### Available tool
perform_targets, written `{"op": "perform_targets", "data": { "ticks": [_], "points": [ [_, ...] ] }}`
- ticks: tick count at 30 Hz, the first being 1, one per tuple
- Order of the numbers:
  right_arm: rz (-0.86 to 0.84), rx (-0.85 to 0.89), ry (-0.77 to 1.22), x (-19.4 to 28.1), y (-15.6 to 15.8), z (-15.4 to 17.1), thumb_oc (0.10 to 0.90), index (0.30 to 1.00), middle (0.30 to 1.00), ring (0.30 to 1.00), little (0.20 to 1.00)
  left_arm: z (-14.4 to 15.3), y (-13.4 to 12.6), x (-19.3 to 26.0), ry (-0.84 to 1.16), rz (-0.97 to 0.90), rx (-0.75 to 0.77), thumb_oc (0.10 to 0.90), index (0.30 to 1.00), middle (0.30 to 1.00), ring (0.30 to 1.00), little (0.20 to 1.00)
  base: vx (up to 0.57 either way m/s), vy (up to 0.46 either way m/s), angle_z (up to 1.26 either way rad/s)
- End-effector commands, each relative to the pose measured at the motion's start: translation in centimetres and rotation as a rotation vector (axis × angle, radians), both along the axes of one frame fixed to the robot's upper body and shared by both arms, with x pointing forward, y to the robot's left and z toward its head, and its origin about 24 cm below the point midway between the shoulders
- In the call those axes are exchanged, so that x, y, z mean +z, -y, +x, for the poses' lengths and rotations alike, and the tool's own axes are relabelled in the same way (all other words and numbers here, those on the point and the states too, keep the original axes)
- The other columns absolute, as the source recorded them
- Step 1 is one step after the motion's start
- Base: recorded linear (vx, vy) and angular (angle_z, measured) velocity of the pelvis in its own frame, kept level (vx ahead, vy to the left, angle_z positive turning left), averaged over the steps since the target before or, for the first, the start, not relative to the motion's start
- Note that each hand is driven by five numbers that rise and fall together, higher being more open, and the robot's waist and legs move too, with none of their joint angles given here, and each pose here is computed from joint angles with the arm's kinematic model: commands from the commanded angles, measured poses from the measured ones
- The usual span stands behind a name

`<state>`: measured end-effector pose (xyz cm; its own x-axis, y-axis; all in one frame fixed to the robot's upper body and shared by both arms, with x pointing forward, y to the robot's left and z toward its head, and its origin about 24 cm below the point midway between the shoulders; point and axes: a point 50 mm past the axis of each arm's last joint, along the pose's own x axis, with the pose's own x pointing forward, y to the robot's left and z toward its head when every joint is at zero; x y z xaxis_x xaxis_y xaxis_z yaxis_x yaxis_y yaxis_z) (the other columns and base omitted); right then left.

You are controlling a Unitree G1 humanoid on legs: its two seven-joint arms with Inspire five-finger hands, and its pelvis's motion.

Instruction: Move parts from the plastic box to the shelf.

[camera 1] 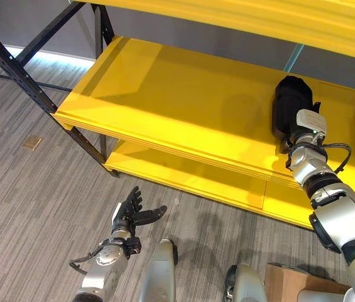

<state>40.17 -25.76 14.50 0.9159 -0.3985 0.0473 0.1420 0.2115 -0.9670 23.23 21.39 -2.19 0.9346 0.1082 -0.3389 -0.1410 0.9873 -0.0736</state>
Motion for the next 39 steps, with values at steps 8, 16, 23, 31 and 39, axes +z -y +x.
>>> {"op": "perform_targets", "data": {
  "ticks": [8, 16, 23, 31, 39],
  "points": [
    [-0.012, -0.074, 0.025, 1.2, 2.2, -0.4, 0.400, 0.300, 0.300, 0.300, 0.300, 1.4, 0.5, 3.5, 0.195, 0.032, -0.068, 0.900, 1.000, 1.000, 1.000, 1.000, 0.00, 0.000, 0.00],
    [0.031, -0.076, 0.003, 0.5, 2.2, -0.5, 0.400, 0.300, 0.300, 0.300, 0.300, 1.4, 0.3, 3.4, 0.187, 0.040, -0.069, 0.900, 1.000, 1.000, 1.000, 1.000, 0.00, 0.000, 0.00],
    [0.215, -0.018, -0.064, -0.6, 1.1, -0.2, 0.900, 1.000, 1.000, 1.000, 1.000, 1.3, 0.3, 3.0, 0.168, 0.034, -0.092, 0.900, 1.000, 1.000, 1.000, 1.000, 0.00, 0.000, 0.00],
    [0.253, -0.046, -0.054, -0.2, 2.4, -0.6, 0.900, 1.000, 1.000, 1.000, 1.000, 1.1, 0.1, 3.1, 0.170, 0.034, -0.102, 0.900, 1.000, 1.000, 1.000, 1.000, 0.00, 0.000, 0.00],
    [0.254, -0.024, -0.043, 0.7, 2.5, -0.4, 0.900, 1.000, 1.000, 1.000, 1.000, 1.0, -0.1, 2.9, 0.158, 0.038, -0.104, 0.900, 1.000, 1.000, 1.000, 1.000, 0.00, 0.000, 0.00]
  ]
}}
